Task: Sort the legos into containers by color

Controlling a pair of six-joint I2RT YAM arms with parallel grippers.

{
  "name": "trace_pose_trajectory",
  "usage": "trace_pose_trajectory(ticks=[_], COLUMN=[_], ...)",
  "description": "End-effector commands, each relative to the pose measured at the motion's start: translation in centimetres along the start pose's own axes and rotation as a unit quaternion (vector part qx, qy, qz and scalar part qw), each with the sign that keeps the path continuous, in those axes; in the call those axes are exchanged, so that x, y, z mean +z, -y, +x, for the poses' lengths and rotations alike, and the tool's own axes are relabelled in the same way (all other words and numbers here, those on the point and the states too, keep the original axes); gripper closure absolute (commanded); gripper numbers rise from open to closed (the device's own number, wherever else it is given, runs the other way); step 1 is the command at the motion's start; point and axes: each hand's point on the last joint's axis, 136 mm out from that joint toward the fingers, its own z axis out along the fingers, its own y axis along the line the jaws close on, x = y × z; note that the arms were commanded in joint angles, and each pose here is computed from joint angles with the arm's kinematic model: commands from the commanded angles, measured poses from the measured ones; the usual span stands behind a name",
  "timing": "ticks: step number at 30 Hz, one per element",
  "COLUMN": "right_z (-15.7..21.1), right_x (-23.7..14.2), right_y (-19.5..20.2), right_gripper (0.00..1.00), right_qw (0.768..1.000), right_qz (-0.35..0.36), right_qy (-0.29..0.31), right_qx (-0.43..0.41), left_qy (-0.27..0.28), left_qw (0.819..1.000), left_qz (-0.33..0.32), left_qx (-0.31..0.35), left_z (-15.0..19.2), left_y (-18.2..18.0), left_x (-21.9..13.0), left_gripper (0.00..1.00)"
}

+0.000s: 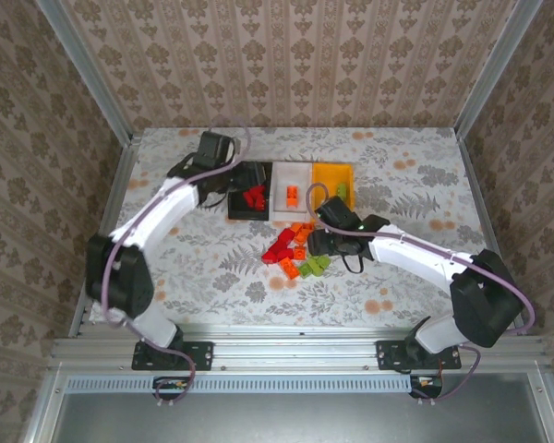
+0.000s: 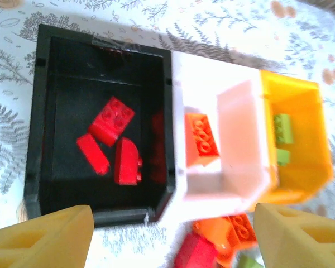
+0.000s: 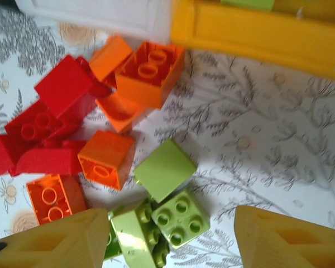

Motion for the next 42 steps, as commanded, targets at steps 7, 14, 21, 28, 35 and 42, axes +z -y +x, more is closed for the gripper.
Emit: trace_pose_trajectory(ticks=[7,14,21,28,35,42], right_z=[5.6,6.2,6.9,6.7,6.4,5.7], right_x=[1.4,2.8,3.5,3.5,3.8,4.0], right_y=[-1.6,-2.1,-1.5,-2.4,-2.5,-2.5], right_gripper=[0.55,0.56,0.61,0.66,0.64,0.69], right_qw=[0.997,0.996,0.995,0.995,0.994,0.993], right_qz=[-0.004,-0.004,0.013,0.009,0.024,0.036], right_qy=[-0.074,-0.088,-0.097,-0.097,-0.099,-0.096], right_qx=[-0.013,-0.020,-0.027,-0.035,-0.050,-0.063], left_qy=[-0.038,-0.039,-0.033,-0.033,-0.031,-0.033], left_qw=[0.998,0.997,0.997,0.997,0.997,0.997], left_qz=[0.010,0.005,0.002,-0.004,-0.004,-0.007], left_qx=[-0.054,-0.068,-0.066,-0.070,-0.068,-0.062], left_z=[12.9,16.1,16.4,17.2,17.2,17.1], left_y=[-2.4,-3.6,-3.9,-4.5,-4.6,-4.6], left_x=[-2.1,-3.2,-4.1,-4.5,-4.7,-4.6], left_gripper=[0.23,0.23,0.23,0.23,0.23,0.23])
